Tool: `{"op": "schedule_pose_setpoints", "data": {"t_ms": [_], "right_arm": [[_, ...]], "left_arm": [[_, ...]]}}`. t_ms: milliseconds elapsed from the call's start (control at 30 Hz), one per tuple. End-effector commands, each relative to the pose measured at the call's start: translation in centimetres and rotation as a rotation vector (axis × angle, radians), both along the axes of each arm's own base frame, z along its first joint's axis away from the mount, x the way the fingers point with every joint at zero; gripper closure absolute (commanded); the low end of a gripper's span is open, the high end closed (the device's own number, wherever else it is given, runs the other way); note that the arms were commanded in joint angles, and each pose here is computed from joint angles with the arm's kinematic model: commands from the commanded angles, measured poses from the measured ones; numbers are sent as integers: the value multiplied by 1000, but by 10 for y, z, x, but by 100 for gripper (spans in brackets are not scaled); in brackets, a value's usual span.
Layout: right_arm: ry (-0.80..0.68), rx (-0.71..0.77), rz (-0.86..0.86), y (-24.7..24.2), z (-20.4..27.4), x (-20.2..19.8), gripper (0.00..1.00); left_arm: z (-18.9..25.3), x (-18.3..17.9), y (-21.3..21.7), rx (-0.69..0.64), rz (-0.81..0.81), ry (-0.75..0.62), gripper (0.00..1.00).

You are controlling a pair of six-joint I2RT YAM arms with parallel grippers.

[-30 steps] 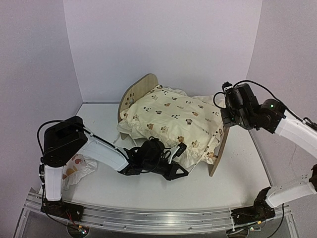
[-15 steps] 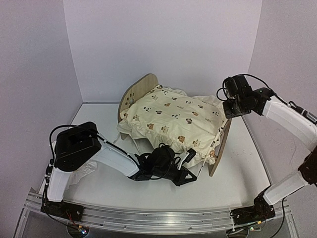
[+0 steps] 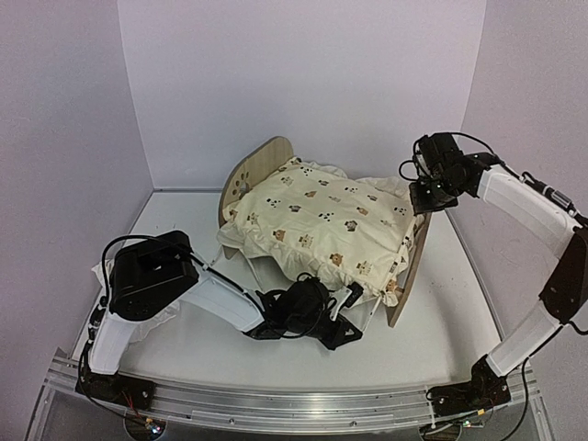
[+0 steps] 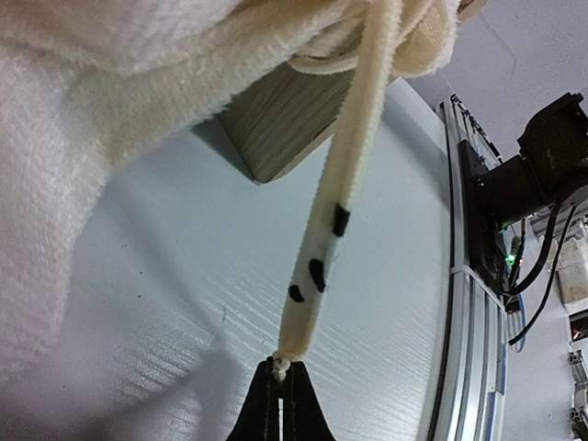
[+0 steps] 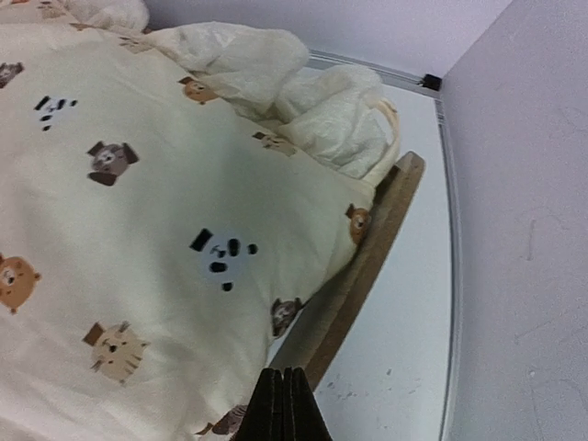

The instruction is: Set up the pet bed

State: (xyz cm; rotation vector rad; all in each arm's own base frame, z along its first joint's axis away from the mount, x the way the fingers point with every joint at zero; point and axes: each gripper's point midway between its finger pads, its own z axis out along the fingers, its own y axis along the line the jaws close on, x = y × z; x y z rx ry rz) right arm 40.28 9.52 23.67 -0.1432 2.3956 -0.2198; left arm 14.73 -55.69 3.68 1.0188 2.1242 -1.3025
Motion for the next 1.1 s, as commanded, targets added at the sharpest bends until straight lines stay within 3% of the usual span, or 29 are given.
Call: {"op": "schedule_pose_setpoints", "data": {"t_ms": [0, 233, 300, 367, 433, 533, 667, 833, 967, 1067], "right_arm": [[-90, 270, 183, 37, 44, -16, 100], [220, 710, 571, 111, 34, -120, 98], [275, 783, 631, 120, 33, -139, 65], [279, 759, 598, 115, 28, -138, 41], [232, 628, 436, 91, 15, -115, 29], [144, 432, 115, 41, 4, -71, 22], [112, 340, -97, 5, -6, -22, 21], [69, 295, -220, -26, -11, 52, 26], [-18, 267, -273, -46, -6, 119, 47], [-32, 253, -312, -64, -33, 163, 57]], "left_arm": [[-30, -23, 30, 204, -40, 9, 100], [20, -6, 39, 193, 11, -120, 84], [32, 3, 48, 198, 52, -156, 74], [42, 12, 59, 203, 98, -184, 64], [49, 23, 75, 213, 155, -210, 56], [64, 50, 101, 218, 252, -235, 49], [85, 90, 137, 228, 388, -267, 50], [95, 127, 174, 217, 501, -258, 57], [96, 146, 180, 175, 523, -227, 63], [94, 158, 174, 167, 530, -226, 65]]}}
